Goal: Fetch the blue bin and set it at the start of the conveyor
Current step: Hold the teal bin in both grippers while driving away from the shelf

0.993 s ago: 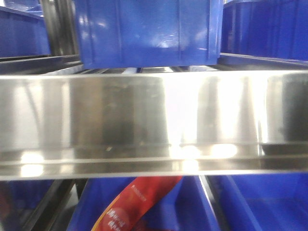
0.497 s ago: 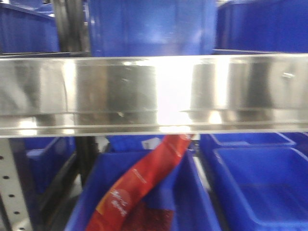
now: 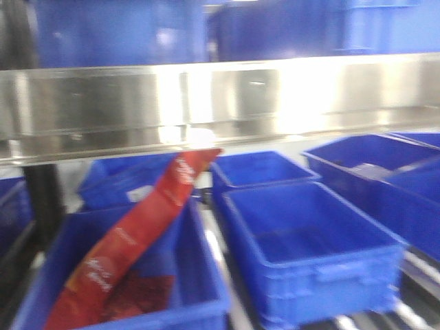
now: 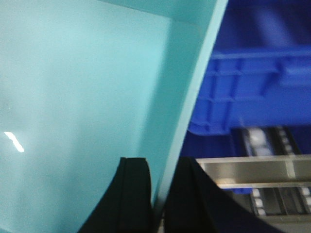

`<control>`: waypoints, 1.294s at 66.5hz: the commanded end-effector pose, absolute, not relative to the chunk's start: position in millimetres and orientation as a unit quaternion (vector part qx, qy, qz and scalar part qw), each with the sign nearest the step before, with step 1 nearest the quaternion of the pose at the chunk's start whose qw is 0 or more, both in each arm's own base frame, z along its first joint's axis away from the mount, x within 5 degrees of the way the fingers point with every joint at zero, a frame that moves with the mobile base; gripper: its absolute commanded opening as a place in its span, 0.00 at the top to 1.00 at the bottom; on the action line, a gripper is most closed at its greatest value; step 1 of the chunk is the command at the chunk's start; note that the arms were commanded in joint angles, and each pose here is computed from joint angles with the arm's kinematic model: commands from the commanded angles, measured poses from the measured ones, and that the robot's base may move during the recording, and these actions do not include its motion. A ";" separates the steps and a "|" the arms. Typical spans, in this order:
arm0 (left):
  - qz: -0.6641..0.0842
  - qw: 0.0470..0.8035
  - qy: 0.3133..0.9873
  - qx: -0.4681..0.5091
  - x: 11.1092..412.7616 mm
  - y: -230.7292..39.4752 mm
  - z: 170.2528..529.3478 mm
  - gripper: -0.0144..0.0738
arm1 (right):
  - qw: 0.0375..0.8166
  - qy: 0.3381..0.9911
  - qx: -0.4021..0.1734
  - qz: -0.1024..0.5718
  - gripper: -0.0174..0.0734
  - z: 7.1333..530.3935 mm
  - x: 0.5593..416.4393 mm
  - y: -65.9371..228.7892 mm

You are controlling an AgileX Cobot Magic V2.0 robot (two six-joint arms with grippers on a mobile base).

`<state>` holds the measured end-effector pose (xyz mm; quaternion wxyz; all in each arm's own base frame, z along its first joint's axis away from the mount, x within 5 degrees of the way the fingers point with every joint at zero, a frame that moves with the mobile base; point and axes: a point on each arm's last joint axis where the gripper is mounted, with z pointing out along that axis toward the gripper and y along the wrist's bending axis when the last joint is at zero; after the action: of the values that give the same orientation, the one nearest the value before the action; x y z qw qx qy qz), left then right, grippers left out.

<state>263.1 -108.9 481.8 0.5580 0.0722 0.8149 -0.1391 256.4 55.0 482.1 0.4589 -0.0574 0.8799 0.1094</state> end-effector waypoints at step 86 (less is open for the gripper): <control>-0.184 0.595 0.780 0.062 256.0 -111.3 498.7 0.96 | 0.480 0.869 -0.068 0.102 0.97 489.1 253.0 53.3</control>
<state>263.1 -108.9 481.8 0.5580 0.0722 0.8149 -0.1391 255.9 55.0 482.5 0.4595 -0.0574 0.8795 0.1095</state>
